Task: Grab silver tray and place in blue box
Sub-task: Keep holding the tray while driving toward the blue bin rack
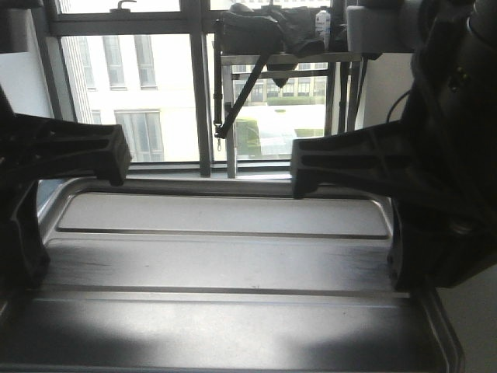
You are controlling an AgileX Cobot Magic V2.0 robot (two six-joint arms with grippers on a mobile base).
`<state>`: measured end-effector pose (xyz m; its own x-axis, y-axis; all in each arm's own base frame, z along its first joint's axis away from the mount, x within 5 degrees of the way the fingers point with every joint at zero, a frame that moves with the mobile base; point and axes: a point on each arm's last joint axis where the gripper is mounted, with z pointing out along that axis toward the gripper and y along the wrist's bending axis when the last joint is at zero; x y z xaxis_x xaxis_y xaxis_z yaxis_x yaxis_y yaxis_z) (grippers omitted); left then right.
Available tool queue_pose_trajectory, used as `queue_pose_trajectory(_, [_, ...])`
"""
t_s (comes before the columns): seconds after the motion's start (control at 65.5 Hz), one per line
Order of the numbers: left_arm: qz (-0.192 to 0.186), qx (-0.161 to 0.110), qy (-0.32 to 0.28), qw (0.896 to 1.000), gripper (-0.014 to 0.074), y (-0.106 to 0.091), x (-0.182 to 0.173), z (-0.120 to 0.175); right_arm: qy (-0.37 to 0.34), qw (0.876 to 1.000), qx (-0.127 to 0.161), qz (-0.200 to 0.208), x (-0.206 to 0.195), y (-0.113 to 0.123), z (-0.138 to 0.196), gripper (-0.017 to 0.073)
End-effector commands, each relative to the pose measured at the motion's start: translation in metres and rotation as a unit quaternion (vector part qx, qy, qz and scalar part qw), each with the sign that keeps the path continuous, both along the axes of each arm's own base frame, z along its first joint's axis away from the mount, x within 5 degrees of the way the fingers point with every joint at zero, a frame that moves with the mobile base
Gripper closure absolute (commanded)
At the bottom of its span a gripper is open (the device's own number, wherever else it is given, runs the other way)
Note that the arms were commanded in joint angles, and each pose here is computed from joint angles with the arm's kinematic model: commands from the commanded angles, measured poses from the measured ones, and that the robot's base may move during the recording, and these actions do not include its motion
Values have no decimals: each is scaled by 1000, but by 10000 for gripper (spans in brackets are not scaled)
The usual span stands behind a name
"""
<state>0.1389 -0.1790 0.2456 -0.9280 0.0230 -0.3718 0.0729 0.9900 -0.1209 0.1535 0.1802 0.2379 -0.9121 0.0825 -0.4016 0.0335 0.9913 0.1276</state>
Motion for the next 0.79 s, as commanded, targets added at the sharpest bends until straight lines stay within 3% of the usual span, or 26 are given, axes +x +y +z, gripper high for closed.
queue_pose_trajectory(0.0, [-11, -57, -28, 998, 608, -8, 0, 16, -38, 998, 43, 21, 3, 7, 16, 506])
queue_pose_trajectory(0.779, [-11, -57, -28, 998, 608, -8, 0, 16, -38, 998, 43, 21, 3, 7, 16, 506])
